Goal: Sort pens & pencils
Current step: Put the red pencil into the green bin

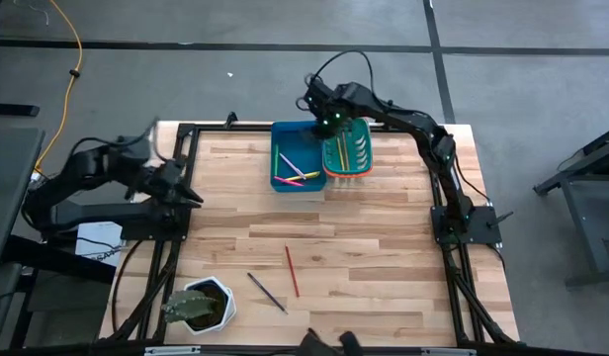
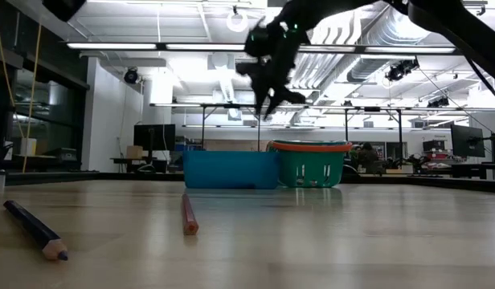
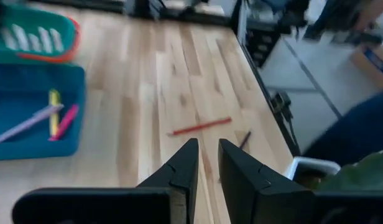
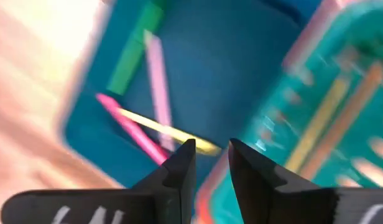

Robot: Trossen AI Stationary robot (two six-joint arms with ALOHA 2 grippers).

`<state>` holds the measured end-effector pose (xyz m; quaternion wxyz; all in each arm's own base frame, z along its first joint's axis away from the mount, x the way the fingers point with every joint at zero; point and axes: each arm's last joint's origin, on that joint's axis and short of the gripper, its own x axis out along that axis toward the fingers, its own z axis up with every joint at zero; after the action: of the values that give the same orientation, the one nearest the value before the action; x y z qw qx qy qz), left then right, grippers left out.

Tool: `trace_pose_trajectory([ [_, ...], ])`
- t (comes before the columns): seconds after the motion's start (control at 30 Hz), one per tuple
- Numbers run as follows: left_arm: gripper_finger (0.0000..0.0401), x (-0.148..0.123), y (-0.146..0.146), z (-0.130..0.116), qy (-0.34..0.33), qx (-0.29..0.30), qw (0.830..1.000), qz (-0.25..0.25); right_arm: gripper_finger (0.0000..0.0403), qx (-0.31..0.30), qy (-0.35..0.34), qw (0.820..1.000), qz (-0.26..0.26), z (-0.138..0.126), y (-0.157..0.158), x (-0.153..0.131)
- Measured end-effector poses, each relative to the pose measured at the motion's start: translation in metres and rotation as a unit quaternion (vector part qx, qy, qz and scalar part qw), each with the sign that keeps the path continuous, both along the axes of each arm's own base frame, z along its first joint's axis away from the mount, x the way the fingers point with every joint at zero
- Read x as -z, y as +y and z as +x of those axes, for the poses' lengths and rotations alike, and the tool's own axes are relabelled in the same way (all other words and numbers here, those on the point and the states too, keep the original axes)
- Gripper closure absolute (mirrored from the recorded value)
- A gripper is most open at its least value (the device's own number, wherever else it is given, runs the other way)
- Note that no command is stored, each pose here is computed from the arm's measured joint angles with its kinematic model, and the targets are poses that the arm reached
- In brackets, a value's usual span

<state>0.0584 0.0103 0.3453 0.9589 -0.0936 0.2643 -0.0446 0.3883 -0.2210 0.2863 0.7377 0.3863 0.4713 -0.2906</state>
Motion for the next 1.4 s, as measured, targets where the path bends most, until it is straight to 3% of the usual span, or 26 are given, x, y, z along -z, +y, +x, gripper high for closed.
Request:
trace_pose_trajectory([
  [0.2, 0.0350, 0.024, 0.013, 0.039, 0.045, 0.077, 0.996, -0.022, 0.0316, -0.079, -0.186, 0.979, -0.039, 0.016, 0.009, -0.074],
  [0.37, 0.0350, 0.048, 0.023, 0.068, 0.053, 0.132, 0.989, -0.031, 0.0316, -0.137, -0.321, 0.933, -0.088, -0.008, 0.029, -0.129],
  [0.57, 0.0350, 0.075, 0.033, 0.091, 0.097, 0.177, 0.979, -0.011, 0.0316, -0.170, -0.336, 0.919, -0.119, -0.048, 0.070, -0.158],
  [0.73, 0.0350, 0.094, 0.041, 0.110, 0.133, 0.213, 0.968, 0.022, 0.0316, -0.204, -0.340, 0.910, -0.118, -0.067, 0.111, -0.149],
  [0.93, 0.0350, 0.112, 0.048, 0.131, 0.148, 0.239, 0.959, 0.042, 0.0316, -0.191, -0.371, 0.906, -0.078, -0.084, 0.148, -0.109],
  [1.2, 0.0350, 0.124, 0.024, 0.159, 0.154, 0.293, 0.932, 0.144, 0.0316, -0.135, -0.379, 0.915, -0.038, -0.108, 0.186, -0.051],
  [1.4, 0.0350, 0.140, 0.012, 0.182, 0.145, 0.319, 0.922, 0.167, 0.0316, -0.122, -0.396, 0.910, -0.005, -0.112, 0.207, -0.017],
])
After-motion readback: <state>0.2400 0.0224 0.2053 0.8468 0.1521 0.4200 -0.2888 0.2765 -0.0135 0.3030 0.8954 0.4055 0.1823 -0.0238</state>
